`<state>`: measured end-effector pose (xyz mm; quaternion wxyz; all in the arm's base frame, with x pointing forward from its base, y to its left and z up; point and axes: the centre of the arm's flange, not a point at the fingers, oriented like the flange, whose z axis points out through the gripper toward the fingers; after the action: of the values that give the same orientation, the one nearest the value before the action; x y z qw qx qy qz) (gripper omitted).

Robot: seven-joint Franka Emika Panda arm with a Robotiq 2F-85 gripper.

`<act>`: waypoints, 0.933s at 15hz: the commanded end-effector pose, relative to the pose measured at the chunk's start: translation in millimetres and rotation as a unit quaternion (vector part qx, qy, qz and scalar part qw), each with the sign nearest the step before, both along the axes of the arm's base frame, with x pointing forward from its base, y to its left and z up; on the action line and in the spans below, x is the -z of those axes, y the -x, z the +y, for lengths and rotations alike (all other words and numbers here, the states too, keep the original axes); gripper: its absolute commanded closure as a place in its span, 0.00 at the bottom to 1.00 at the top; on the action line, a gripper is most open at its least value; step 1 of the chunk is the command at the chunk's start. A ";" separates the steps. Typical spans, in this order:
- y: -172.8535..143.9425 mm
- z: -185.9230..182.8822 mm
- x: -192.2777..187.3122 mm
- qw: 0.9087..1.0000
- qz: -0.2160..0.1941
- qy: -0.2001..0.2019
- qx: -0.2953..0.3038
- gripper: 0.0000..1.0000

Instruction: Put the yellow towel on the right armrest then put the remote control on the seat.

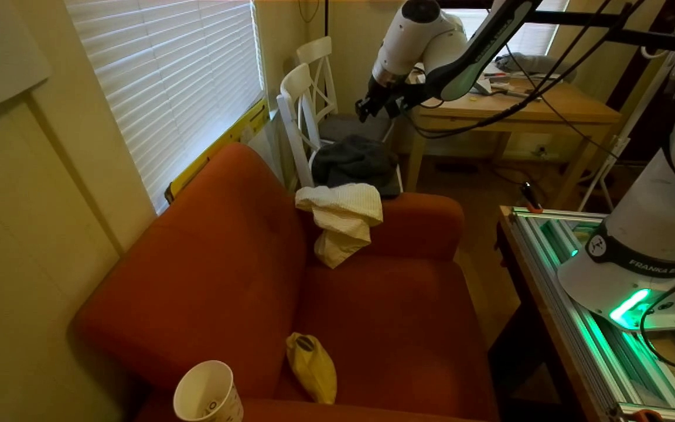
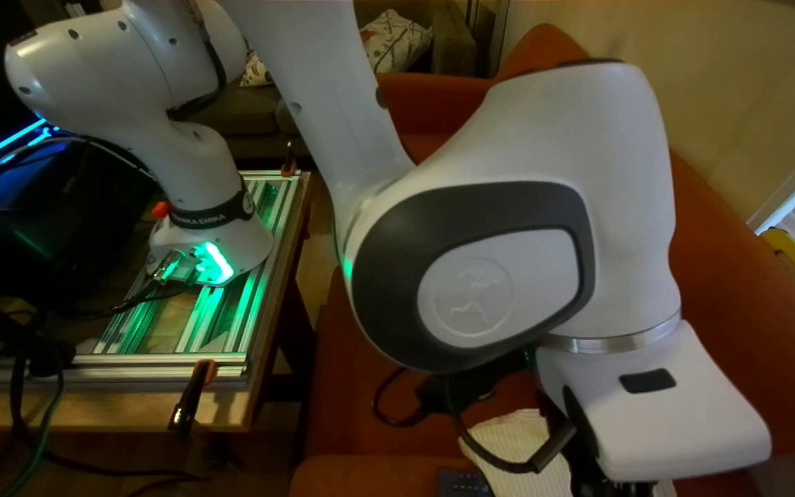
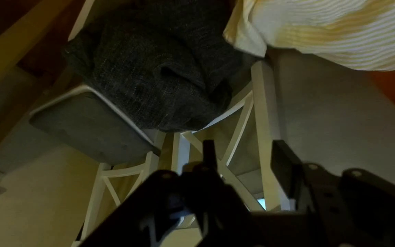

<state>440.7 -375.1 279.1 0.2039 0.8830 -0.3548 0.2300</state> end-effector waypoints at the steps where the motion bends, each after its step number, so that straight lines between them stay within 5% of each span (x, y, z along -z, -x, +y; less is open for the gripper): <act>1: -7.0 11.2 -5.8 1.000 -0.007 -0.013 -0.018 0.21; 5: -13.8 38.3 -5.3 0.993 0.009 -0.041 -0.115 0.00; 13: -13.1 98.3 22.3 0.947 0.077 -0.101 -0.296 0.00; 14: -13.7 114.6 47.4 0.958 0.052 -0.079 -0.270 0.00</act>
<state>454.4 -260.3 231.4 0.0818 0.9701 -0.1081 0.2014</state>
